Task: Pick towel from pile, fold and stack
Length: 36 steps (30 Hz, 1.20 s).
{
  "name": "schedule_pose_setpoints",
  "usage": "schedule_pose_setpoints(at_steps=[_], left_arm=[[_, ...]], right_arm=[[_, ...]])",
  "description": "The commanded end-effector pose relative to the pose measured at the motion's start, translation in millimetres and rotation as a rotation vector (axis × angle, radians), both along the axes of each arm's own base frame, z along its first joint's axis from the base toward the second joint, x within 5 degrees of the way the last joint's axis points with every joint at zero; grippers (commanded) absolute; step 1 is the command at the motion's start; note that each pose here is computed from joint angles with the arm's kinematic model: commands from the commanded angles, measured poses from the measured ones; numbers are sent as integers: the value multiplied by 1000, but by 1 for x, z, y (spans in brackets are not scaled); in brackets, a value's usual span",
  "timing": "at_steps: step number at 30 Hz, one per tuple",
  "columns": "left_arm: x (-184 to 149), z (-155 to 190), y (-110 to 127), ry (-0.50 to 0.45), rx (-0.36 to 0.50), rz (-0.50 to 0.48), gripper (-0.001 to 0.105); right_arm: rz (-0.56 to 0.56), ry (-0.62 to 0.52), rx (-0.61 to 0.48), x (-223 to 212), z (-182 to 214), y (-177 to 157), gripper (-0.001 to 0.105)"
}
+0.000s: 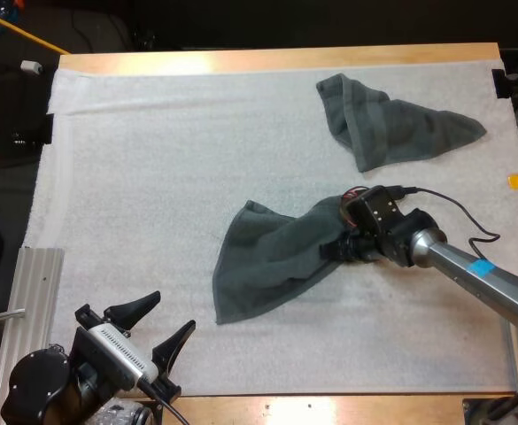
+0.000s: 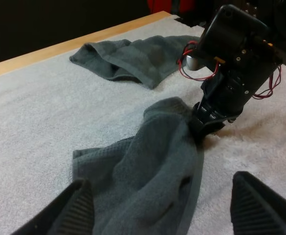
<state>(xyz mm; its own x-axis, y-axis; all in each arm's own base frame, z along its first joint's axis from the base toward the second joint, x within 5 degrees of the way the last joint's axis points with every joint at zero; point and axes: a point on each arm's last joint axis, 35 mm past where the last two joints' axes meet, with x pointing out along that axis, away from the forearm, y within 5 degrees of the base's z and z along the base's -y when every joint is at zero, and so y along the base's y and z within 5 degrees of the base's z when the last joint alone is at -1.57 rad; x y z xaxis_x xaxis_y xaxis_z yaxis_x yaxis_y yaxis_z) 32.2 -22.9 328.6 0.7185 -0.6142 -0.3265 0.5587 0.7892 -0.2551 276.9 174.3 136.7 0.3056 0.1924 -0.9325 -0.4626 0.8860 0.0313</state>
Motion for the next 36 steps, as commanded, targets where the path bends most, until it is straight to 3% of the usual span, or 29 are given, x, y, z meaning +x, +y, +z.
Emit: schedule_pose_setpoints(at_steps=[1, 4, 13, 21, 30, 36], left_arm=[[0, 2, 0, -6, -10, -6, 58], [0, 2, 0, -6, -10, -6, 58], [0, 2, 0, -8, -10, -6, 58], [0, 2, 0, -8, -10, -6, 58], [0, 1, 0, -6, -10, -6, 58], [2, -3, -1, 35, -20, 2, 58]], right_arm=[[13, 13, 1, 0, -4, 1, 13], [15, 12, 2, -1, -1, 1, 0], [93, -66, -24, -29, 47, 10, 0], [179, 35, -122, -77, 80, 2, 0], [294, 143, -215, -116, 88, 3, 0], [246, 174, -222, -121, 81, 1, 0]])
